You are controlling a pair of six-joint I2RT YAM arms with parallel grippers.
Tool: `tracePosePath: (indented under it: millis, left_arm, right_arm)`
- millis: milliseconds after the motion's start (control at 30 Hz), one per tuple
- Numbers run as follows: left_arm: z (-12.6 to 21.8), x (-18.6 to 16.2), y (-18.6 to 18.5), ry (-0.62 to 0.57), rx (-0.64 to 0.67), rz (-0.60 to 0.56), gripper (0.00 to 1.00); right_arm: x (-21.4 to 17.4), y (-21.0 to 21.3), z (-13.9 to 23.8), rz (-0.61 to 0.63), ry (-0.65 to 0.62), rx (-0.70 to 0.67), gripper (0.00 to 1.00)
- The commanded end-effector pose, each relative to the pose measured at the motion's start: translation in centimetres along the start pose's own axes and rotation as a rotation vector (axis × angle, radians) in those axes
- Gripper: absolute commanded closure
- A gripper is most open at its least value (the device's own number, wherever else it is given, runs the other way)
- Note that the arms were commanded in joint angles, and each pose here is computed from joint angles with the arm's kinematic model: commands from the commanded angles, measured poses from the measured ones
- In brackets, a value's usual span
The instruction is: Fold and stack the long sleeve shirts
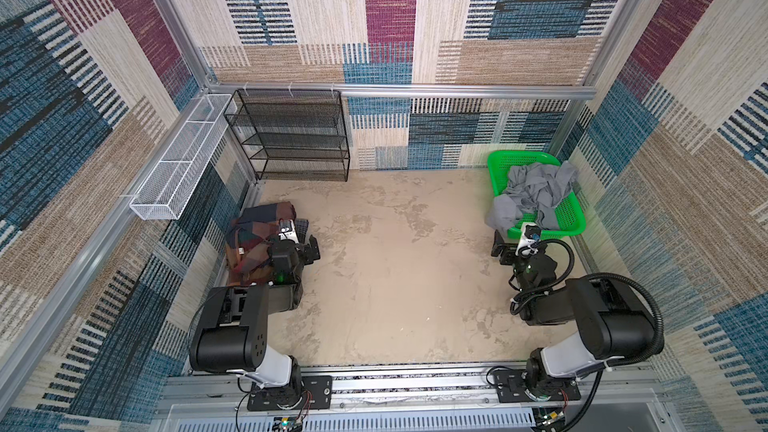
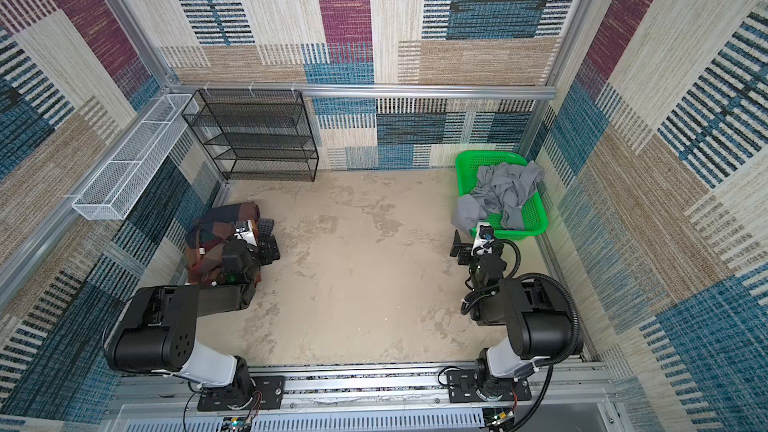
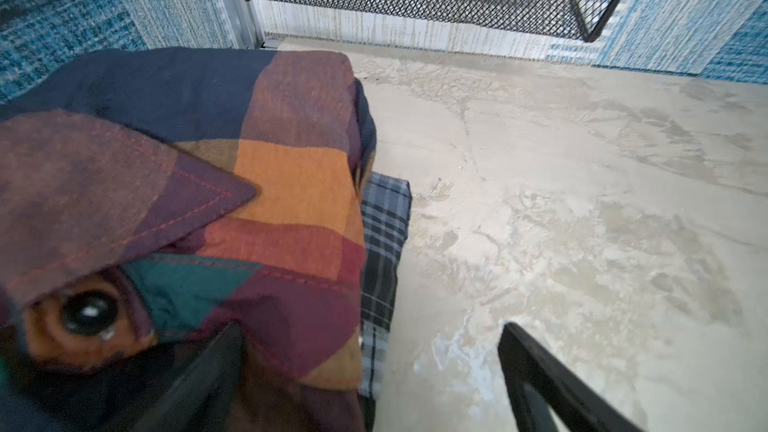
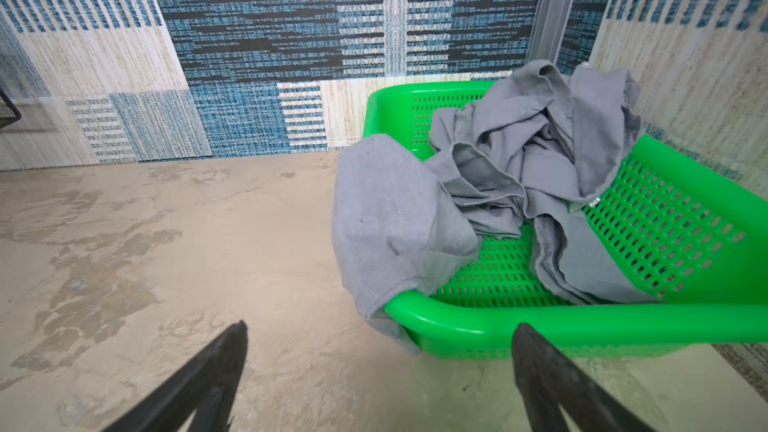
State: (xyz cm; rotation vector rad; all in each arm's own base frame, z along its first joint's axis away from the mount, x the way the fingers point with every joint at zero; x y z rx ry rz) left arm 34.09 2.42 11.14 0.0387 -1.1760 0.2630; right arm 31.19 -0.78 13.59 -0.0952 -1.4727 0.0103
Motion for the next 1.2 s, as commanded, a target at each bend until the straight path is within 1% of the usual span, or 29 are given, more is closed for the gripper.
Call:
tracePosePath:
  millis: [0, 200, 267, 300, 1167]
  left_arm:
    - [-0.02, 0.50, -0.28, -0.031, -0.015, -0.034, 0.01]
    - [0.10, 0.50, -0.37, -0.033, -0.017, -0.037, 0.01]
    - [0.08, 0.50, -0.41, -0.034, -0.018, -0.039, 0.01]
    - [0.07, 0.43, -0.43, -0.031, -0.018, -0.040, 0.01]
    - [0.07, 0.45, -0.44, -0.032, -0.018, -0.040, 0.01]
  right_arm:
    - [1.13, 0.10, 0.11, 0.002, -0.062, 0.011, 0.00]
    - [1.11, 0.12, 0.09, 0.005, -0.060, 0.013, 0.00]
    - [1.15, 0.86, -0.19, 0.034, -0.055, 0.077, 0.00]
    - [1.13, 0.94, -0.15, 0.032, -0.055, 0.084, 0.00]
    - [1.13, 0.90, -0.15, 0.032, -0.055, 0.083, 0.00]
Point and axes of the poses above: each gripper's point midway between its finger pads, its own z axis back along the fingers, its own y axis along the line the jaws close on, x = y × z, the point moved 6 cm from there along z, back along the fingers, and after that the axes turned 6 degrees about z, right-handed, at the moved point
